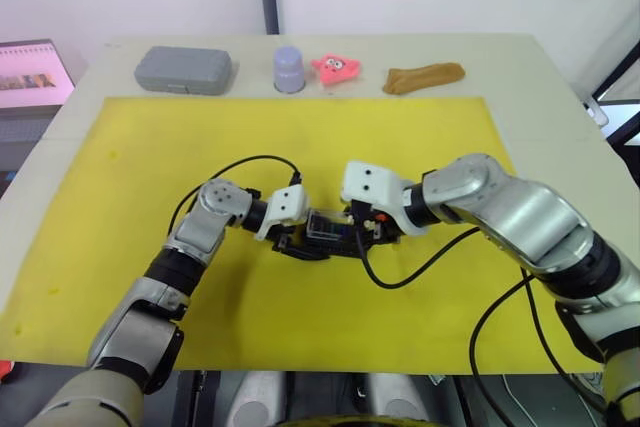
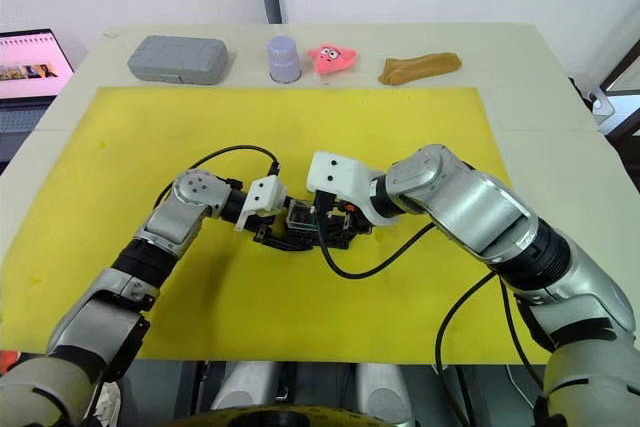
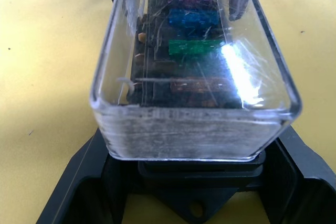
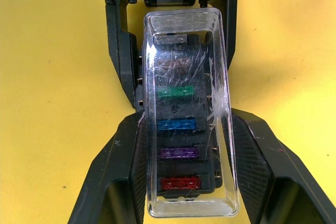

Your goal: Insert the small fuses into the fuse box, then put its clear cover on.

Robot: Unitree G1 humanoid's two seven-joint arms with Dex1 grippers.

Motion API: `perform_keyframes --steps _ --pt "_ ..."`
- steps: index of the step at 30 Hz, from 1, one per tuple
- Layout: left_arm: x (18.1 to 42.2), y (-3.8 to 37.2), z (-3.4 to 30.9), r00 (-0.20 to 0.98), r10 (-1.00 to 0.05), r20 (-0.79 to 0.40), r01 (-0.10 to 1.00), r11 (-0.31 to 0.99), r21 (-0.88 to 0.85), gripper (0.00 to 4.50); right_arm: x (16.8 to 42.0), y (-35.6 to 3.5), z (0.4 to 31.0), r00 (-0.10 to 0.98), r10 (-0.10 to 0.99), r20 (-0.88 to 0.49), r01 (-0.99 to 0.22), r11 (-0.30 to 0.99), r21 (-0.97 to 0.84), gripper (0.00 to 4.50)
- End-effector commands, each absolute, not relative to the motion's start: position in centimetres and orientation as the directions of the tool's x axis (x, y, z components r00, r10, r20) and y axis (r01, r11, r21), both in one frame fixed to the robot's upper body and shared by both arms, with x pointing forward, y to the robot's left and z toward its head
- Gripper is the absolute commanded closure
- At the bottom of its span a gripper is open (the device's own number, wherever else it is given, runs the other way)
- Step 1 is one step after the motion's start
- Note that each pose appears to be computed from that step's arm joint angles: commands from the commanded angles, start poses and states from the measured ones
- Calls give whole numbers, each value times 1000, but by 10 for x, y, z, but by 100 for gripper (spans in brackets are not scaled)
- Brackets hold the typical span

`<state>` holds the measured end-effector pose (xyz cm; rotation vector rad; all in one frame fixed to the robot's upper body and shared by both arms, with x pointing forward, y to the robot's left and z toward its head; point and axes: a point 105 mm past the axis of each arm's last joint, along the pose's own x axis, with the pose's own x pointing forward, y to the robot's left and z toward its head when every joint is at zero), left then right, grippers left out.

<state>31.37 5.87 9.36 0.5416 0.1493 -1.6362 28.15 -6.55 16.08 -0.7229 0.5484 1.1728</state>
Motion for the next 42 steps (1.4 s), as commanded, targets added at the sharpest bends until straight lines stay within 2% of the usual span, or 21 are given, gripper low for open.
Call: perform_keyframes --steps 1,9,33,34,36,42 --pt "312 64 81 -41 -881 -472 972 -143 184 192 276 -62 162 287 629 -722 -958 204 -203 279" --pt "313 64 82 -41 -880 -473 972 -145 186 192 272 -61 159 277 630 -725 -961 200 -193 279" --pt "312 63 82 -46 -880 -472 972 -149 182 192 282 -71 151 324 588 -741 -945 231 -231 279" --pt "312 63 82 -46 -881 -472 972 -149 182 192 282 -71 152 326 589 -740 -945 232 -232 175" --pt "312 63 82 -47 -880 -472 972 -149 182 192 284 -70 155 330 597 -731 -943 235 -235 96" --pt "312 64 82 -46 -879 -474 972 -148 180 192 287 -68 167 351 616 -705 -936 245 -252 96"
